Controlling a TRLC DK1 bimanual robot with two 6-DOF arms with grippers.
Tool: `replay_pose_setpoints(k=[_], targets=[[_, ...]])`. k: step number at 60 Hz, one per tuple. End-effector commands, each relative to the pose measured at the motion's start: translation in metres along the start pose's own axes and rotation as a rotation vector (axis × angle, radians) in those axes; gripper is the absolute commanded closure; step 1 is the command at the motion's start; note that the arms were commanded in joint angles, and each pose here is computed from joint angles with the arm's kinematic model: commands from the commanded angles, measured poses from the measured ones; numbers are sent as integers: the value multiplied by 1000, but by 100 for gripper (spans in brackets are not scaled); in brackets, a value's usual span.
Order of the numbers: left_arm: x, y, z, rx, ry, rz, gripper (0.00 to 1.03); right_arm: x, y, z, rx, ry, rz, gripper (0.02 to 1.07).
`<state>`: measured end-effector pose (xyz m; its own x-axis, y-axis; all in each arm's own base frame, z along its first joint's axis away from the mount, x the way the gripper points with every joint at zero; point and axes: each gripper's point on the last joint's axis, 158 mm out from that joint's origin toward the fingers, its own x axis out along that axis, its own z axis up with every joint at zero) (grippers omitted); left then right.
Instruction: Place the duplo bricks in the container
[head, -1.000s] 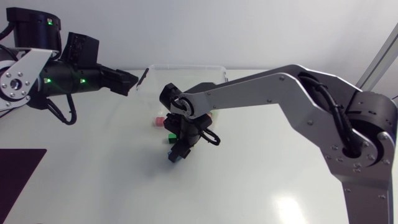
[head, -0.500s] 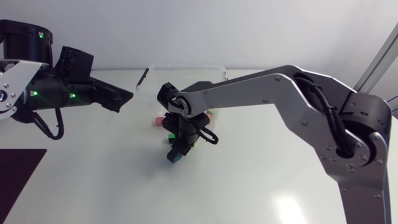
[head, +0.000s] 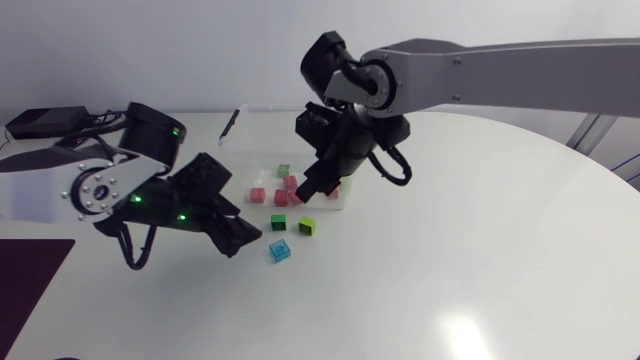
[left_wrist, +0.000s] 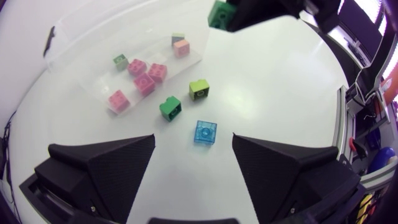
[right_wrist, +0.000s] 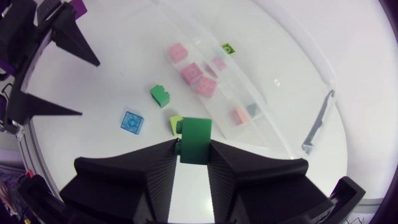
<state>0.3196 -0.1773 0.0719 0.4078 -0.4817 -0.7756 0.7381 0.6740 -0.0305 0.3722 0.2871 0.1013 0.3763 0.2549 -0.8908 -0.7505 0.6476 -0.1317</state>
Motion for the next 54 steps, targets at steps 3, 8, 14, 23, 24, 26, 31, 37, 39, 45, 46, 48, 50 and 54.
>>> replay_pose_setpoints(k=[3,8,14,23,24,26,31,37,39,45,46,48,50,54], targets=[[27,-9,-15,30,65,-44,17,-17,-12,13,49,-46,-19,94],[41,-11,-20,35,94,-60,17,-26,-22,22,71,-82,-32,94],[54,-12,-26,44,124,-70,17,-34,-33,34,95,-122,-45,94],[67,-13,-26,62,130,-72,17,-40,-48,49,133,-170,-55,94],[69,-13,-26,65,132,-72,17,-41,-50,51,138,-174,-59,94],[71,-13,-27,65,135,-74,17,-40,-53,53,144,-179,-60,94],[78,-16,-29,75,142,-82,17,-39,-64,60,165,-199,-69,94],[80,-16,-29,77,139,-82,18,-37,-68,64,176,-208,-71,94],[81,-16,-29,80,140,-81,18,-37,-70,67,180,-215,-73,94],[85,-18,-31,85,145,-87,18,-33,-76,71,192,-222,-79,94],[86,-18,-32,86,147,-87,18,-31,-79,72,195,-225,-82,94],[87,-18,-31,86,147,-87,18,-28,-80,73,196,-224,-83,93],[88,-19,-31,88,146,-91,18,-26,-83,74,201,-224,-85,93],[91,-19,-33,90,152,-90,18,-20,-88,75,211,-225,-89,85]])
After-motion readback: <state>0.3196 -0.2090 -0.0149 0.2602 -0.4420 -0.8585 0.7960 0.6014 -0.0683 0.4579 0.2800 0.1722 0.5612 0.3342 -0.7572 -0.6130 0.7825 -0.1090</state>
